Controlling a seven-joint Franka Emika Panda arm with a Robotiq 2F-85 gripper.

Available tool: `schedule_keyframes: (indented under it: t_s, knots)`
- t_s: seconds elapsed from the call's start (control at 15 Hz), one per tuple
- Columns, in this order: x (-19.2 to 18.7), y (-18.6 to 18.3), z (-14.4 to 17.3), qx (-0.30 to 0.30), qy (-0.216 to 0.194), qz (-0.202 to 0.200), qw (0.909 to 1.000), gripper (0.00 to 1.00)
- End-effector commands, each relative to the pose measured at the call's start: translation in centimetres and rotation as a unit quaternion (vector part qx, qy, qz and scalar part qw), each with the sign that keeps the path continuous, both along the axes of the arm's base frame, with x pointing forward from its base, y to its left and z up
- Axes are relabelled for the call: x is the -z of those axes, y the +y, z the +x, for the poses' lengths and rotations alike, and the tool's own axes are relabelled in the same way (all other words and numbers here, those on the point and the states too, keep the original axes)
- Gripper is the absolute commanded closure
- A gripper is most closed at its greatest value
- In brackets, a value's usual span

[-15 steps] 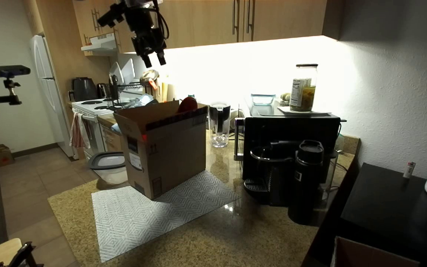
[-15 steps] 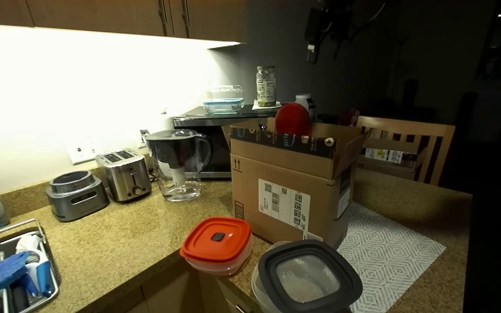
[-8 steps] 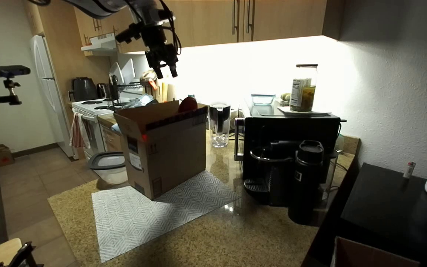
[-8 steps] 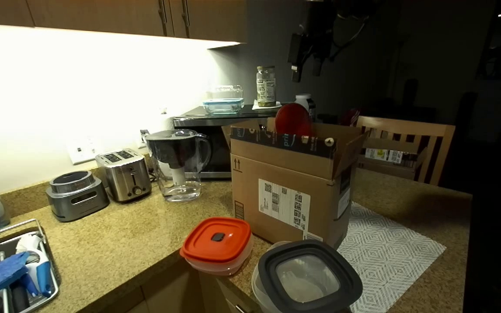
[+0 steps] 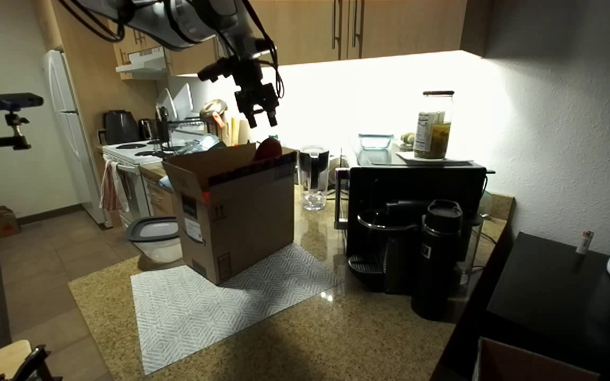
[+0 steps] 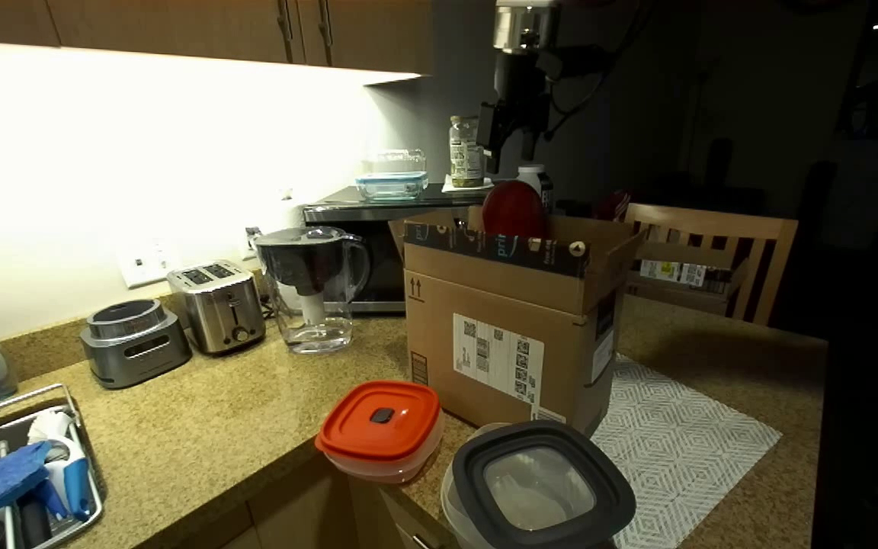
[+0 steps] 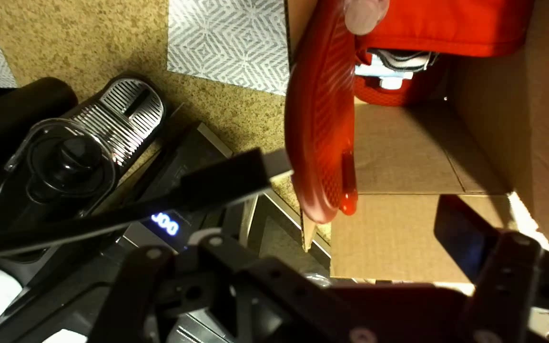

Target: Remove the red oven mitt from the brown box and put it on the table.

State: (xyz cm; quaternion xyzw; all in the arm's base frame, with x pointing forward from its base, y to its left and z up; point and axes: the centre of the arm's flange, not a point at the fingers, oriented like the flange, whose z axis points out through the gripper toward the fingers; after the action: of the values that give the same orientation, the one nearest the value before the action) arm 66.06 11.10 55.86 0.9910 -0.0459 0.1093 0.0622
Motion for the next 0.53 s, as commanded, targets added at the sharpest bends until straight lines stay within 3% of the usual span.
schedule_keyframes:
  t_s: [0.0, 0.47]
  knots:
    - [0.8, 0.4, 2.4, 0.002, 0.002, -0.001, 1.0, 0.0]
    - [3.3, 0.8, 3.8, 0.012, 0.029, 0.011, 0.9995, 0.0]
